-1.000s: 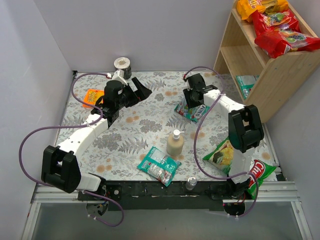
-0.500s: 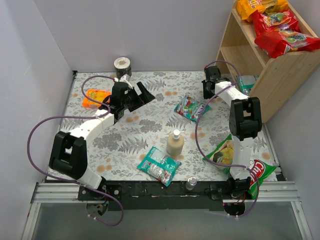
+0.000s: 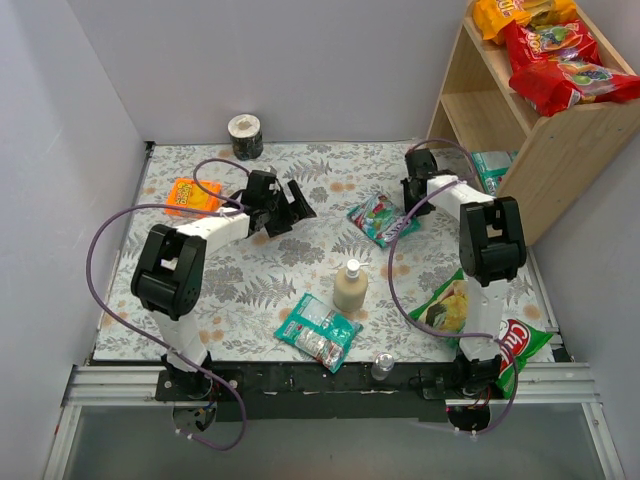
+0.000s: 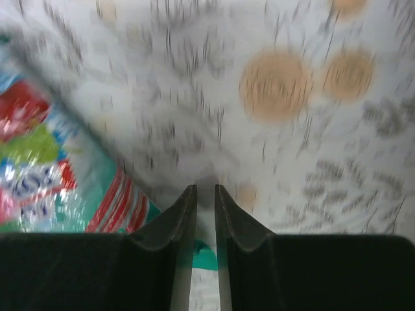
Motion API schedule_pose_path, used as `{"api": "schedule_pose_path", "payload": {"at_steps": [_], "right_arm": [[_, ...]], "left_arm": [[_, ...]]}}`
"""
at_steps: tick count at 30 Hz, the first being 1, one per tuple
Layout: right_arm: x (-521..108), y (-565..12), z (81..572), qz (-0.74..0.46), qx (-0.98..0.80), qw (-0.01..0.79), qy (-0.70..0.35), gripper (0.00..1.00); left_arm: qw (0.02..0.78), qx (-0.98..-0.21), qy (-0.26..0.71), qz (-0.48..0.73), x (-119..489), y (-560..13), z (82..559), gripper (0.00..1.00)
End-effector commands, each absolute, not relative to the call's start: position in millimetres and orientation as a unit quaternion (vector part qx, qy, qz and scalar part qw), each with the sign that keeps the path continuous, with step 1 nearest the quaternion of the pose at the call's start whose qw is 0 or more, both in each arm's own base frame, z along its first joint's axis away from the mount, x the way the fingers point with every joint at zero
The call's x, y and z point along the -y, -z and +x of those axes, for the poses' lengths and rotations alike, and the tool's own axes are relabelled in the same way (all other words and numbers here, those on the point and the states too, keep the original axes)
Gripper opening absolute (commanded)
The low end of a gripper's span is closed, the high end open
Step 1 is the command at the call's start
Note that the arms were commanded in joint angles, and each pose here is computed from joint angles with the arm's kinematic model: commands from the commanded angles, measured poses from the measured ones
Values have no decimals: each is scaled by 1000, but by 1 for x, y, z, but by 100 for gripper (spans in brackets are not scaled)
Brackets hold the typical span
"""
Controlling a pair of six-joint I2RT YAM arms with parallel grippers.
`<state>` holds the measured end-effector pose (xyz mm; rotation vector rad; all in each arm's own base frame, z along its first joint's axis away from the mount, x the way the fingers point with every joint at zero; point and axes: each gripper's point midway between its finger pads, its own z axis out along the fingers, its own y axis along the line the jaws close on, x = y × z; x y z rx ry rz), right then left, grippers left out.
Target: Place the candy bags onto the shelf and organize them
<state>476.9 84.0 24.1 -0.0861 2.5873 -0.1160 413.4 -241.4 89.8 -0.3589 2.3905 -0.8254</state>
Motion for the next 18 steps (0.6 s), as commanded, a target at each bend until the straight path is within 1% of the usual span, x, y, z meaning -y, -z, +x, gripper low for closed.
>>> {"api": "schedule_pose_path", "payload": {"at_steps": [1, 3, 9, 10, 13, 15, 16, 18], "right_arm": [[-103, -24, 425, -42, -970, 239, 4, 25], [-109, -28, 411, -51, -970, 236, 1, 25], [-164, -33, 386, -118, -963, 236, -50, 26], [-170, -34, 385, -126, -962, 241, -40, 26], [-152, -34, 385, -88, -969, 228, 28, 29], [-134, -46, 389, -67, -964, 246, 75, 33], [-131, -58, 392, -62, -959, 263, 79, 36], [-131, -74, 397, -63, -953, 286, 79, 40]], "left_arm": [[270, -903, 312, -119, 253, -84, 408, 85], [261, -903, 323, -105, 263, -80, 405, 85], [242, -900, 352, -86, 281, -68, 407, 85], [242, -900, 353, -86, 282, -68, 409, 85], [248, -898, 354, -83, 284, -72, 413, 85], [255, -897, 351, -81, 282, -77, 414, 85], [257, -898, 348, -81, 281, -78, 414, 85], [262, -900, 339, -84, 276, -83, 412, 85]]}}
